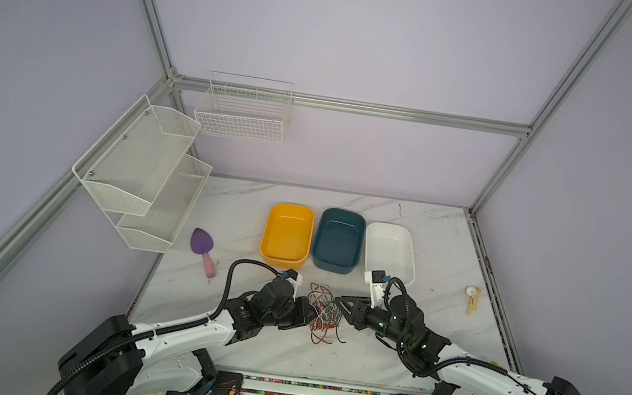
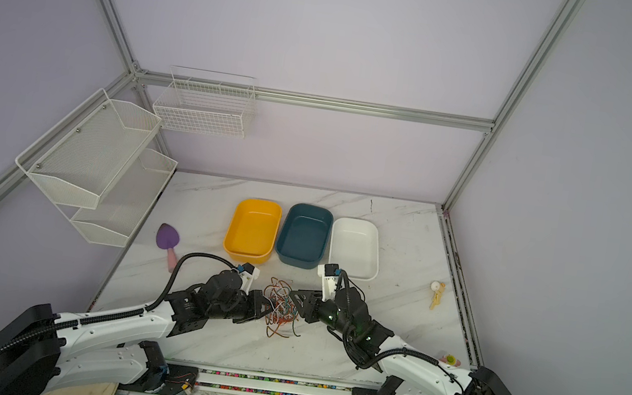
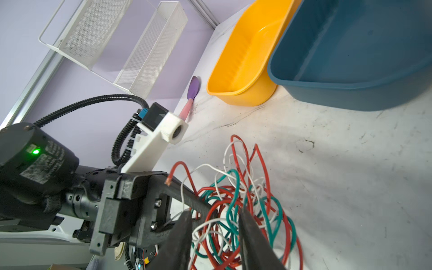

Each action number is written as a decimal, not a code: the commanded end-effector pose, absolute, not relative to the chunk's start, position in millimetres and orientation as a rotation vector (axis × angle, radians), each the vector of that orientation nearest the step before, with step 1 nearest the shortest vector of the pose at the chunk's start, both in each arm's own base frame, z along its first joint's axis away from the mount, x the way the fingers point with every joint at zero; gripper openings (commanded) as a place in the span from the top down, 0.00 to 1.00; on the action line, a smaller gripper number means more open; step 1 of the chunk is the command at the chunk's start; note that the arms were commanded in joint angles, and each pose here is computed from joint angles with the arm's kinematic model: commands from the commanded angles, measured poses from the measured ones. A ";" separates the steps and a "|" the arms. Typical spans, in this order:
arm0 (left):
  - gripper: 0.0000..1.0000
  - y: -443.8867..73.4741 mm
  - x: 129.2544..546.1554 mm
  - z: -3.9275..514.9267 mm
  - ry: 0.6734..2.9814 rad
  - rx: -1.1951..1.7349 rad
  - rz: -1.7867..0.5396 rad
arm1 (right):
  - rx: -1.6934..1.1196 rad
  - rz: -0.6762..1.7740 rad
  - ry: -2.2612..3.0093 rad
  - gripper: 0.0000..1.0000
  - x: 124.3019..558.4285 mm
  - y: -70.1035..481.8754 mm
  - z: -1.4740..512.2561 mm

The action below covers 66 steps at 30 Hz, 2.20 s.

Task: Untangle the cables
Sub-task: 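Grasp the wire bundle with both grippers and hold it lifted between them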

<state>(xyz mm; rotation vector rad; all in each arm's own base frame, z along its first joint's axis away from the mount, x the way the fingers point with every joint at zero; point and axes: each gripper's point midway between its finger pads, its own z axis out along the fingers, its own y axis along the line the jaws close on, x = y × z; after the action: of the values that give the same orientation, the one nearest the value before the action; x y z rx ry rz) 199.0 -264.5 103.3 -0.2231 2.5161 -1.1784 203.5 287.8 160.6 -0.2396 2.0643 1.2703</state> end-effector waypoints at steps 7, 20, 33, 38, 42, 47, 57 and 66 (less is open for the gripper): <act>1.00 -278.3 202.8 128.1 2.452 -0.145 -1.254 | -0.236 1.291 2.064 0.68 209.3 304.6 158.5; 1.00 -280.6 202.7 130.1 2.445 -0.138 -1.260 | -0.235 1.313 2.089 0.75 207.3 314.4 146.3; 1.00 -274.6 200.9 134.9 2.420 -0.141 -1.249 | -0.174 1.233 2.111 0.68 209.4 299.0 140.3; 1.00 -275.4 199.7 135.6 2.422 -0.138 -1.257 | -0.173 1.216 2.104 0.66 210.0 295.9 145.2; 1.00 -275.9 199.9 138.9 2.414 -0.137 -1.266 | -0.187 1.240 2.117 0.68 208.5 301.5 141.4; 1.00 -276.7 199.9 144.7 2.400 -0.135 -1.281 | -0.187 1.243 2.143 0.71 209.7 306.0 133.3; 1.00 -275.1 198.9 142.5 2.405 -0.138 -1.275 | -0.184 1.261 2.119 0.90 208.8 307.9 141.3; 1.00 -271.4 195.6 124.3 2.452 -0.142 -1.236 | -0.118 1.132 2.091 1.00 218.1 285.2 154.3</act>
<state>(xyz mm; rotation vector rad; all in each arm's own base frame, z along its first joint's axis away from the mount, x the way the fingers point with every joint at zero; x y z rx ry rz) 193.8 -266.3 114.6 -0.1865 2.4913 -1.2116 208.1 296.1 140.4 -0.1623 2.1308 1.2147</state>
